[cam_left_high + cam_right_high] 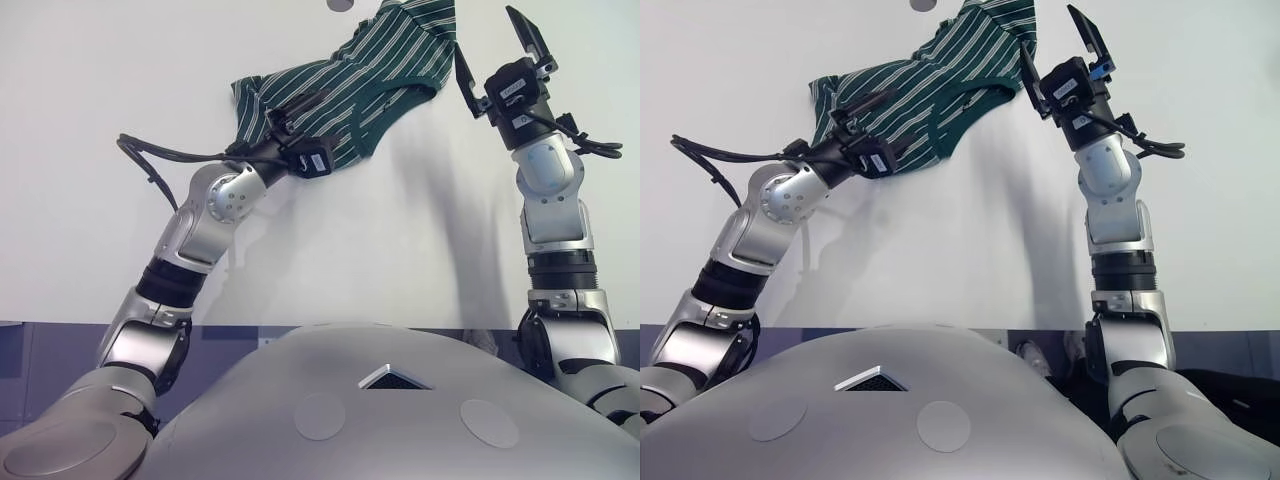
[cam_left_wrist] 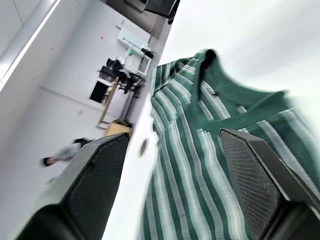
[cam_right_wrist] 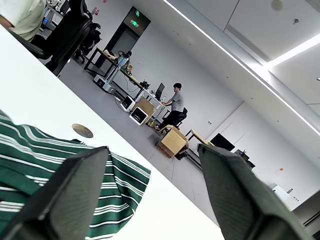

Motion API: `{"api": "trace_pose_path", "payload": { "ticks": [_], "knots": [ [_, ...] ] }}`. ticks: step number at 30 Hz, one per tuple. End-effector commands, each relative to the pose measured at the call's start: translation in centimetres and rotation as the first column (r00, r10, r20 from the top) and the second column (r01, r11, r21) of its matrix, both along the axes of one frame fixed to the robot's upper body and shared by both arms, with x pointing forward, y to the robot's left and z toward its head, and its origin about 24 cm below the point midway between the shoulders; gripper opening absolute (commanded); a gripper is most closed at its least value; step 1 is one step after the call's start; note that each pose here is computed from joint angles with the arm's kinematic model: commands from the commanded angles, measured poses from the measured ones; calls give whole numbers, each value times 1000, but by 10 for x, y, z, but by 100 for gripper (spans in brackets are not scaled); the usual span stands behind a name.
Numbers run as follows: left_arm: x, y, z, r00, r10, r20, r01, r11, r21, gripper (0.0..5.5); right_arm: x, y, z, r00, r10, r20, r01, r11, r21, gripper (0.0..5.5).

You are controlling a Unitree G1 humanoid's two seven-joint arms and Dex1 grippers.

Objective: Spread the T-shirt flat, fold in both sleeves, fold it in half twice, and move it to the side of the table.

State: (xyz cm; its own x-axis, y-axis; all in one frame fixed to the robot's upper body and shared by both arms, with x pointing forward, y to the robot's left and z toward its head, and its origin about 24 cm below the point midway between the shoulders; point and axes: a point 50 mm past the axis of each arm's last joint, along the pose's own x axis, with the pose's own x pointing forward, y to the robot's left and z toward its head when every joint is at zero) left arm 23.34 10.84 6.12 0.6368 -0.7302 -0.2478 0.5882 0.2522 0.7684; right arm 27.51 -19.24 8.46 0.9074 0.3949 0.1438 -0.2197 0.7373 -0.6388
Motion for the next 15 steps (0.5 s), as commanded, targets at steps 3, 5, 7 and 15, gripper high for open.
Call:
{"api": "trace_pose_path", "payload": {
  "ticks": [3,5,7,15],
  "knots": [
    [-10,0,-27,994,-13,-108,19,998,60,333,-2,0,-2,999,35,-13,-36,998,-45,330],
    [-4,-7,-28,997,15,-78,-10,998,64,333,-1,1,0,999,44,-12,-44,998,-45,330],
    [0,-10,-29,998,32,-44,-29,996,80,333,0,2,1,999,51,-11,-52,998,-45,330],
    [-1,-12,-32,1000,12,-7,-12,998,61,226,3,-1,6,1000,28,3,-28,999,-39,330]
  ]
}}
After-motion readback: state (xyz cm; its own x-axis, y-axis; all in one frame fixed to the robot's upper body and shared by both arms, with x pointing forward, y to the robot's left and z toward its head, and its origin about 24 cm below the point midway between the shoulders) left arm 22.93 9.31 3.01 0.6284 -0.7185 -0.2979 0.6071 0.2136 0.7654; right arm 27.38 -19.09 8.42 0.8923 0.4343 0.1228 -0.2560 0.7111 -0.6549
